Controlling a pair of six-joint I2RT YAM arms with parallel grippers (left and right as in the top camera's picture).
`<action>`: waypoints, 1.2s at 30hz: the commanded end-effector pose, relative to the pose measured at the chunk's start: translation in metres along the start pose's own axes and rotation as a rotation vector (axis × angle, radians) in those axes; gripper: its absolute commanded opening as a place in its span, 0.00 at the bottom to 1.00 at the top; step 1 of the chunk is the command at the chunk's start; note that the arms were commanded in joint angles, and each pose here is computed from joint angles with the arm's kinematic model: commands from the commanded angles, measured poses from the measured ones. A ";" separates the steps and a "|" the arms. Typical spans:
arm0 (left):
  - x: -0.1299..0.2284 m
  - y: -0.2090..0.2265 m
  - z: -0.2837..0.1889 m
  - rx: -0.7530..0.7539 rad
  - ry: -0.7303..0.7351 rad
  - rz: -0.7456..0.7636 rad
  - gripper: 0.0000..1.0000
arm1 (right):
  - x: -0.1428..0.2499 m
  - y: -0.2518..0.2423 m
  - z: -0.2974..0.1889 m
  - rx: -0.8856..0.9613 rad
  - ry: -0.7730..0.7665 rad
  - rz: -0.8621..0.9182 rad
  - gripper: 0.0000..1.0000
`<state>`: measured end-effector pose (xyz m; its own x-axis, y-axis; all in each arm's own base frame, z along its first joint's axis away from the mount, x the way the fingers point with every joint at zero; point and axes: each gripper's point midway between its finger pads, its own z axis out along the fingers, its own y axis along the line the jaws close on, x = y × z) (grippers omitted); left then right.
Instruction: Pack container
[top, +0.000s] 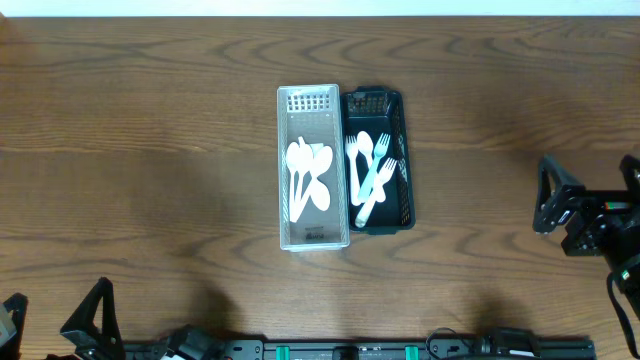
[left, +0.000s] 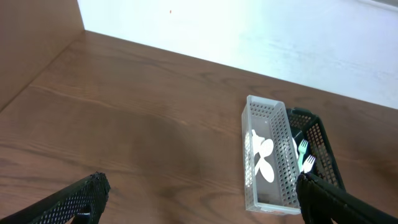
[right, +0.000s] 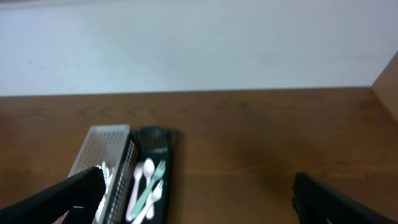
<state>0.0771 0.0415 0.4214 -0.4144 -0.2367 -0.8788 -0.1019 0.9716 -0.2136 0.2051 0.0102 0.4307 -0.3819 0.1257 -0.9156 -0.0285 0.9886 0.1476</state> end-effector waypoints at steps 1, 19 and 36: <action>0.013 0.011 -0.002 -0.049 0.049 0.022 0.98 | 0.008 0.002 0.000 -0.011 0.034 0.014 0.99; -0.029 0.010 -0.002 -0.111 -0.247 -0.158 0.98 | 0.066 -0.002 -0.009 0.013 0.272 0.052 0.99; 0.013 0.021 0.115 -0.265 -0.320 -0.308 0.98 | 0.072 -0.002 -0.011 0.016 0.299 0.057 0.99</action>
<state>0.1666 0.0551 0.3745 -0.0409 -0.4244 -0.9045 -0.3803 0.8438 -0.3787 0.1679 0.0135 0.3682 -0.6339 0.1512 -0.7585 0.0220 0.9838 0.1777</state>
